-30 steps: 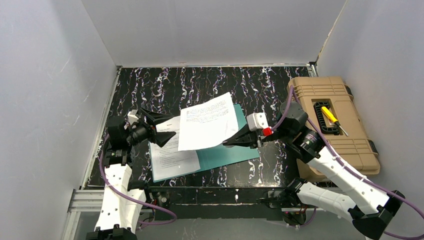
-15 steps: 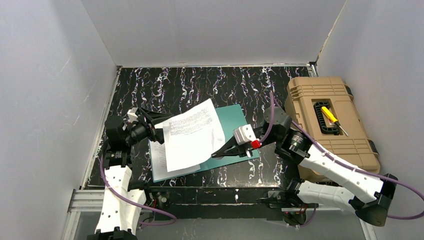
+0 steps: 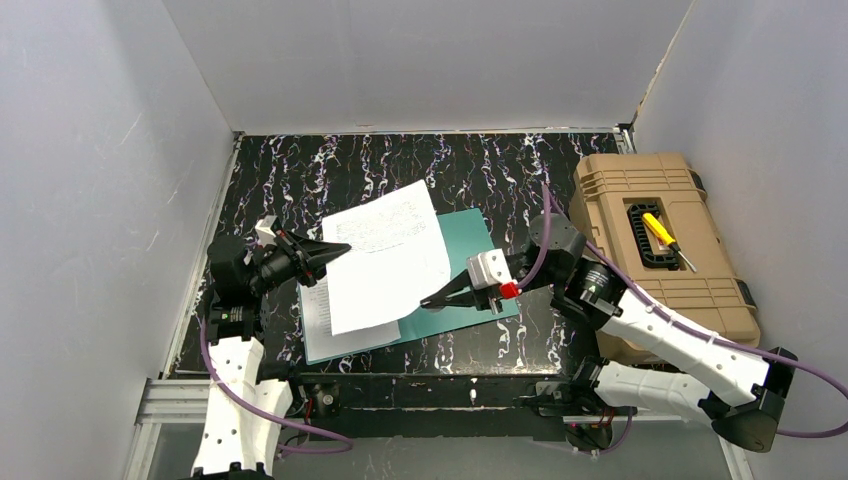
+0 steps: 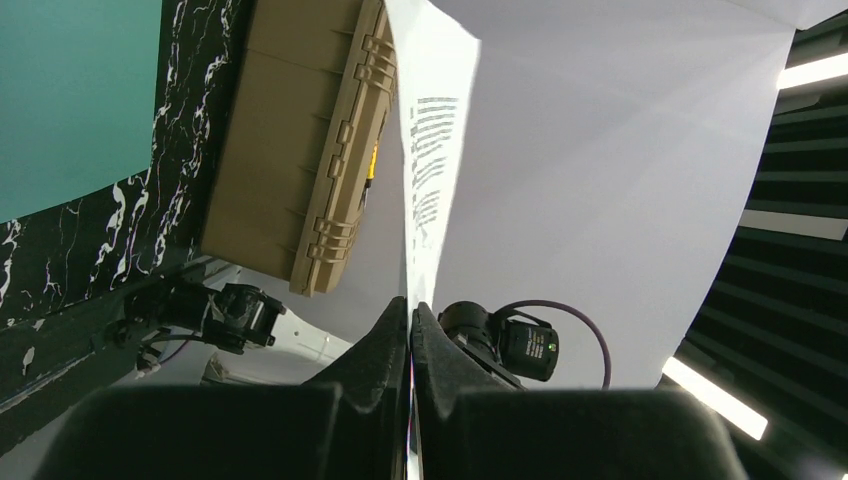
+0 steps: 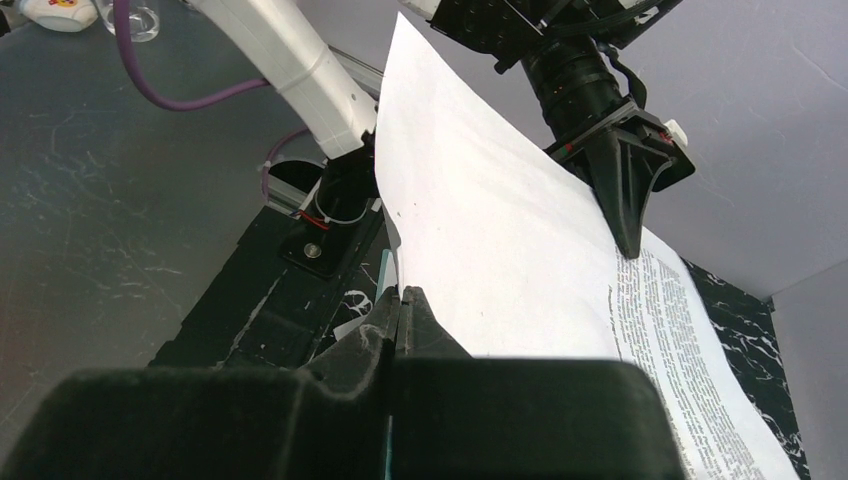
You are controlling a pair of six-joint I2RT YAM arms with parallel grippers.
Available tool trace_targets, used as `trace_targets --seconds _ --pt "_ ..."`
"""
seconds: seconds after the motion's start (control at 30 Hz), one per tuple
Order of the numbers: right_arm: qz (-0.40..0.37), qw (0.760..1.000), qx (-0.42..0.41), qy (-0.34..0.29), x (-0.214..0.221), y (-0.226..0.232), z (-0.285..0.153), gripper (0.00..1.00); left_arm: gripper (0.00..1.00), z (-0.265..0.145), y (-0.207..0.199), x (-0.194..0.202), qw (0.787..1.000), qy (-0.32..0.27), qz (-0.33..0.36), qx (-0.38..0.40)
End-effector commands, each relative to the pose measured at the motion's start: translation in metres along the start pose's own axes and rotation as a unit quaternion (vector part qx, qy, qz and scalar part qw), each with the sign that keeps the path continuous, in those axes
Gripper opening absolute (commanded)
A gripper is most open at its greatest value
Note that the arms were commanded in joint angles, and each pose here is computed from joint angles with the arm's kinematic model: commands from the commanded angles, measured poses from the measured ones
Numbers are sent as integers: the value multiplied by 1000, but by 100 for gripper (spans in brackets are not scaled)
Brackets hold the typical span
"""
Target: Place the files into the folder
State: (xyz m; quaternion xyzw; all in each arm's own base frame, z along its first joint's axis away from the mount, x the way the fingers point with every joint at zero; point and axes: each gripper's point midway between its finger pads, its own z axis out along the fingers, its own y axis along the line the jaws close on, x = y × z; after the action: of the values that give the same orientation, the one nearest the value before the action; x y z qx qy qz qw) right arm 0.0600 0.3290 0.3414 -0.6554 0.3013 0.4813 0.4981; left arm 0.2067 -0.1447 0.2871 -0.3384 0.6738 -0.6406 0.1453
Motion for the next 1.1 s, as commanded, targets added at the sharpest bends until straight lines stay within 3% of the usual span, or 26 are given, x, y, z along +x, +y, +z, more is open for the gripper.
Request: trace_targets --seconds 0.0,0.17,0.27,0.53,0.83,1.07 --pt "-38 999 22 -18 -26 -5 -8 12 0 -4 -2 7 1000 14 15 4" --pt "-28 998 51 6 -17 -4 -17 59 0 -5 -10 9 999 12 39 10" --pt "-28 996 77 20 -12 -6 -25 74 0 -5 -17 8 996 2 86 15" --pt "11 979 192 68 4 -27 -51 83 0 -4 -38 7 982 10 187 34" --pt "167 929 316 95 33 -57 -62 88 0 -7 -67 22 955 55 283 68" --pt "255 890 372 72 48 -74 -57 91 0 -21 -99 51 927 83 354 98"
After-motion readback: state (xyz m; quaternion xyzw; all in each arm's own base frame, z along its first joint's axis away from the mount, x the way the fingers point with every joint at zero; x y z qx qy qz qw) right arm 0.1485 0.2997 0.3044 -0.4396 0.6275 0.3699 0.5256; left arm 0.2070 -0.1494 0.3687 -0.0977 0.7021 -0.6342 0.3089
